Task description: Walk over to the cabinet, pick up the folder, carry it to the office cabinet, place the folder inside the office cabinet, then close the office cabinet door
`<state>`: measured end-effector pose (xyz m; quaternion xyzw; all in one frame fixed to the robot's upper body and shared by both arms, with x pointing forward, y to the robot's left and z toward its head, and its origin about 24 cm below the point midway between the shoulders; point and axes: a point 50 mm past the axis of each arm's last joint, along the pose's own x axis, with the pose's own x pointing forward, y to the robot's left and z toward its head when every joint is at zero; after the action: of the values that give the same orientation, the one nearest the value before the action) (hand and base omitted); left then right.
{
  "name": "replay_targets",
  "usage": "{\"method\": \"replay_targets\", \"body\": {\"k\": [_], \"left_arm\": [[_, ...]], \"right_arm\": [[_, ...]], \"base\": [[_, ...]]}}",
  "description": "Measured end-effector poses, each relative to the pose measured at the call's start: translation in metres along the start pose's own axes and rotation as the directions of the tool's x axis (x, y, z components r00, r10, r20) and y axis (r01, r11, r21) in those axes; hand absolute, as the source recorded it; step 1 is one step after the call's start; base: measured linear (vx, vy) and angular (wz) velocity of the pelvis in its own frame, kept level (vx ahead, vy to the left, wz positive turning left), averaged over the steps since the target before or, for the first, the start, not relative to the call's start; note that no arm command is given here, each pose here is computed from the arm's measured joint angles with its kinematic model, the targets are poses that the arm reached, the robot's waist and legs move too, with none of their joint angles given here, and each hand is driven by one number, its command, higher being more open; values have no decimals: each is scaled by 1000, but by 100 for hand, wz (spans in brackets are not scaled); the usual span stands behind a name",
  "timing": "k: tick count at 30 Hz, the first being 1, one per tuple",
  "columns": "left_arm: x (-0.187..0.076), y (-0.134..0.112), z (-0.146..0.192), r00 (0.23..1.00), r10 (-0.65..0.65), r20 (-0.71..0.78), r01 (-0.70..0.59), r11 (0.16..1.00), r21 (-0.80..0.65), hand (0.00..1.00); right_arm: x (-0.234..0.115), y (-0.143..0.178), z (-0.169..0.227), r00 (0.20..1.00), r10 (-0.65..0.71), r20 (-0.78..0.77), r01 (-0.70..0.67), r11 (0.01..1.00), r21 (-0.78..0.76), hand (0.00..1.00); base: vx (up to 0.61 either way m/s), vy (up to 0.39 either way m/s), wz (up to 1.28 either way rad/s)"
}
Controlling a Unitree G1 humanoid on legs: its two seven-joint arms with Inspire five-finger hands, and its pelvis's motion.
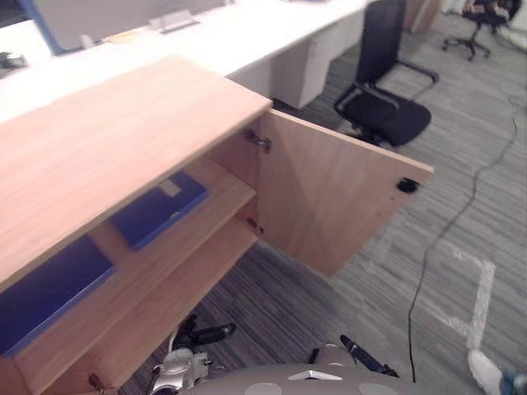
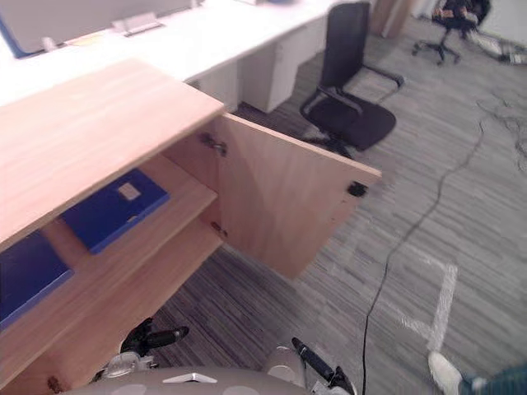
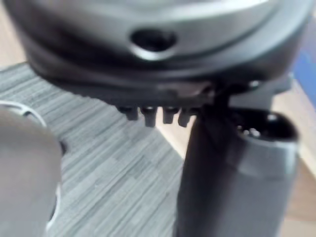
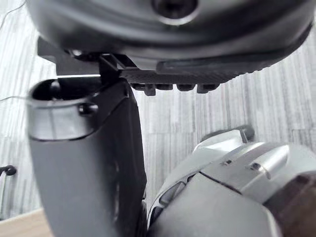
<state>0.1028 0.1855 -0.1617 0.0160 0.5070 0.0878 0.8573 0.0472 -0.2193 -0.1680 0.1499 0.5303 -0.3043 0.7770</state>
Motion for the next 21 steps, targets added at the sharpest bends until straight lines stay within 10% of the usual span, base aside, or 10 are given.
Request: {"method": "replay_targets", "body": {"k": [21], "left_arm": [[1, -4, 12, 999, -1, 52, 1, 1000, -9, 100]], "right_arm": [[5, 2, 8, 999, 9, -46, -8, 1000, 16, 100]], "base": [[33, -69, -33]]}}
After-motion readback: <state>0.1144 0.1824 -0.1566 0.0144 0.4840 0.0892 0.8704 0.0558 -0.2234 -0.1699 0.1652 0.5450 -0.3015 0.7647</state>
